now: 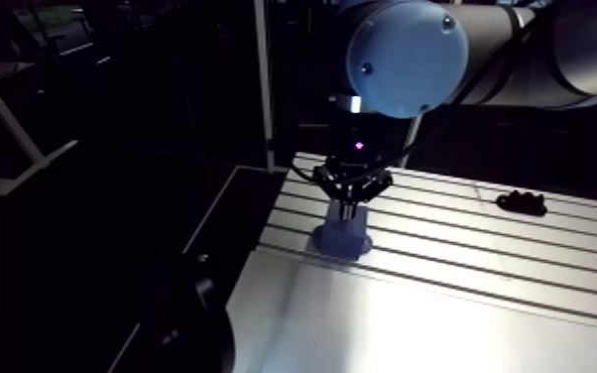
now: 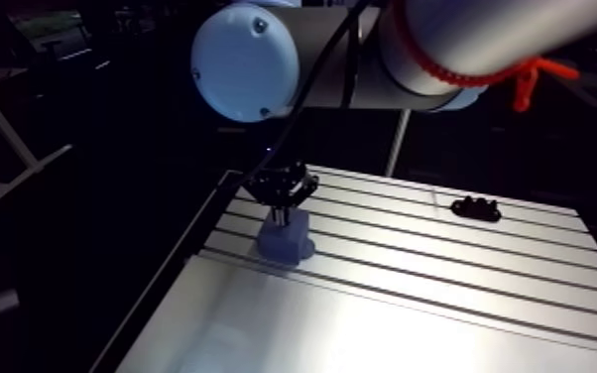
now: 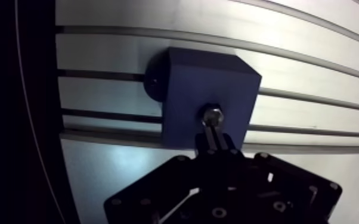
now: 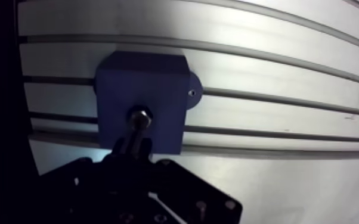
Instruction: Pick up the M10 bolt and insert it into the hex recess until seated.
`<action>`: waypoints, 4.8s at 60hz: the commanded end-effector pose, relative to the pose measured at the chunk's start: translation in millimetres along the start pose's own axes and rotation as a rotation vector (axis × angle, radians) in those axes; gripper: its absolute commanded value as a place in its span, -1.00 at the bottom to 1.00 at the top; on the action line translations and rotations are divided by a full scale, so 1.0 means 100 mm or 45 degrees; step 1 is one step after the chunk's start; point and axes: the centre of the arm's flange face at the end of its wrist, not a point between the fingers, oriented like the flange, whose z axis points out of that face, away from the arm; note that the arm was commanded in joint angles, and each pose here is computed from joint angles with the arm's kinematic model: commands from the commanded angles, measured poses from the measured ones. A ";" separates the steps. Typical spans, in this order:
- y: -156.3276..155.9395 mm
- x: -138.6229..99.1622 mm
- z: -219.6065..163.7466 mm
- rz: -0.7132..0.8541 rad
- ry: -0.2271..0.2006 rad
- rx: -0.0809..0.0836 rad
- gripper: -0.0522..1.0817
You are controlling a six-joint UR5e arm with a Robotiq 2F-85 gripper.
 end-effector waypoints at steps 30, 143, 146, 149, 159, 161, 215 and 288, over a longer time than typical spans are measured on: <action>-0.03 -0.02 0.07 -0.009 -0.009 -0.004 1.00; -0.04 0.02 0.05 -0.012 0.027 0.006 1.00; -0.04 0.02 0.04 -0.012 0.030 0.007 1.00; -0.04 0.02 0.01 -0.012 0.034 0.007 1.00; -0.04 0.01 0.00 -0.012 0.036 0.006 0.99; -0.04 0.02 0.00 -0.012 0.038 0.006 0.93; 0.17 -0.22 -1.19 -0.146 -0.059 -0.022 -0.89; 1.43 -0.34 -2.67 0.118 0.061 0.048 -0.88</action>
